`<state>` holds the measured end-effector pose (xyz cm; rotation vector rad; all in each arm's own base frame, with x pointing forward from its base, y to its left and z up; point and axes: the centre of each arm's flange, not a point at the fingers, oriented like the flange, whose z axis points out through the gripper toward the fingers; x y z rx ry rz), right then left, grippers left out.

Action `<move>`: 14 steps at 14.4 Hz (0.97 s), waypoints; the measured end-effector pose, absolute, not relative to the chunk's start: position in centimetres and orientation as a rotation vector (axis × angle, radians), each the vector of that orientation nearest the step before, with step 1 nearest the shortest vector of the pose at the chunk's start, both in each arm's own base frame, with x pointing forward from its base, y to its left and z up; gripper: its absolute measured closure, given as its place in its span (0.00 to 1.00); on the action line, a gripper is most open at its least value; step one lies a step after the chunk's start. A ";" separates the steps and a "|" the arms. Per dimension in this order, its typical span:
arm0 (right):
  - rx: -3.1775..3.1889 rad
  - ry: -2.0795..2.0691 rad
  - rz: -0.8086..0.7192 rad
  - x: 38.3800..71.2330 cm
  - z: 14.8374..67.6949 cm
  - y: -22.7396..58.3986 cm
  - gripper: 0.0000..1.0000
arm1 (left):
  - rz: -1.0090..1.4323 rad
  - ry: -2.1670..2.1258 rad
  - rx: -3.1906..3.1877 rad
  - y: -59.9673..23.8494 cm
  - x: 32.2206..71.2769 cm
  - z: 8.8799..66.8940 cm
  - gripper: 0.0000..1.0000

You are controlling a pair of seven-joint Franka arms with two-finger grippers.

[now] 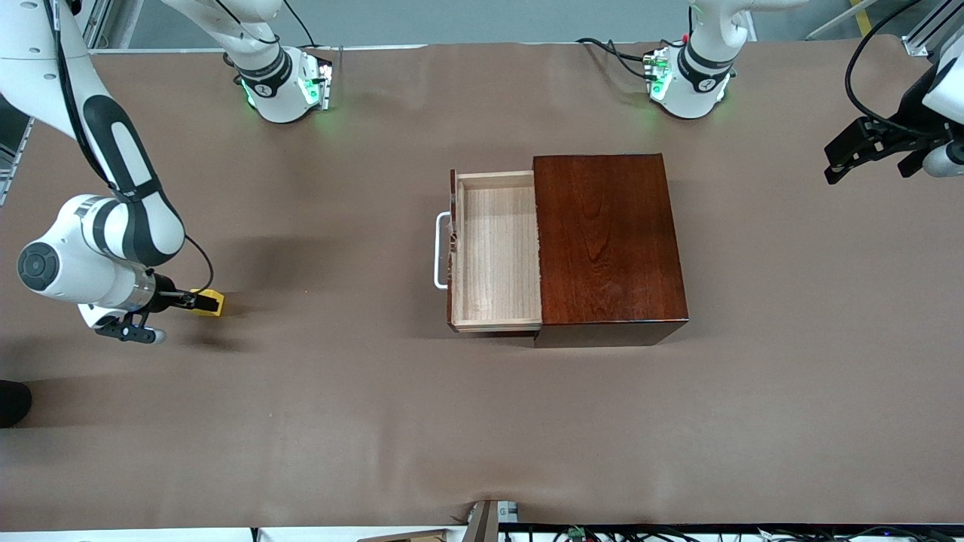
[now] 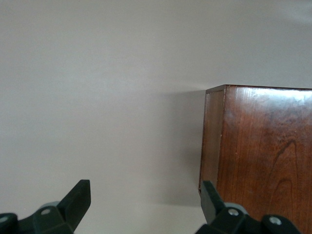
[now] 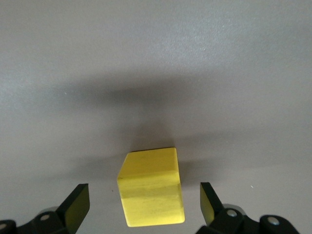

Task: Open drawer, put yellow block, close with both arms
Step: 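Close the right gripper on the yellow cube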

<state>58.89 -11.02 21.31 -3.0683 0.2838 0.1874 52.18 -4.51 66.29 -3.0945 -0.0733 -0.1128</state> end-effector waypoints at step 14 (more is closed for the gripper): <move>-3.067 0.128 0.195 58.2 20.7 -12.8 0.45 | -0.047 0.130 -3.136 -3.4 52.0 65.5 0.00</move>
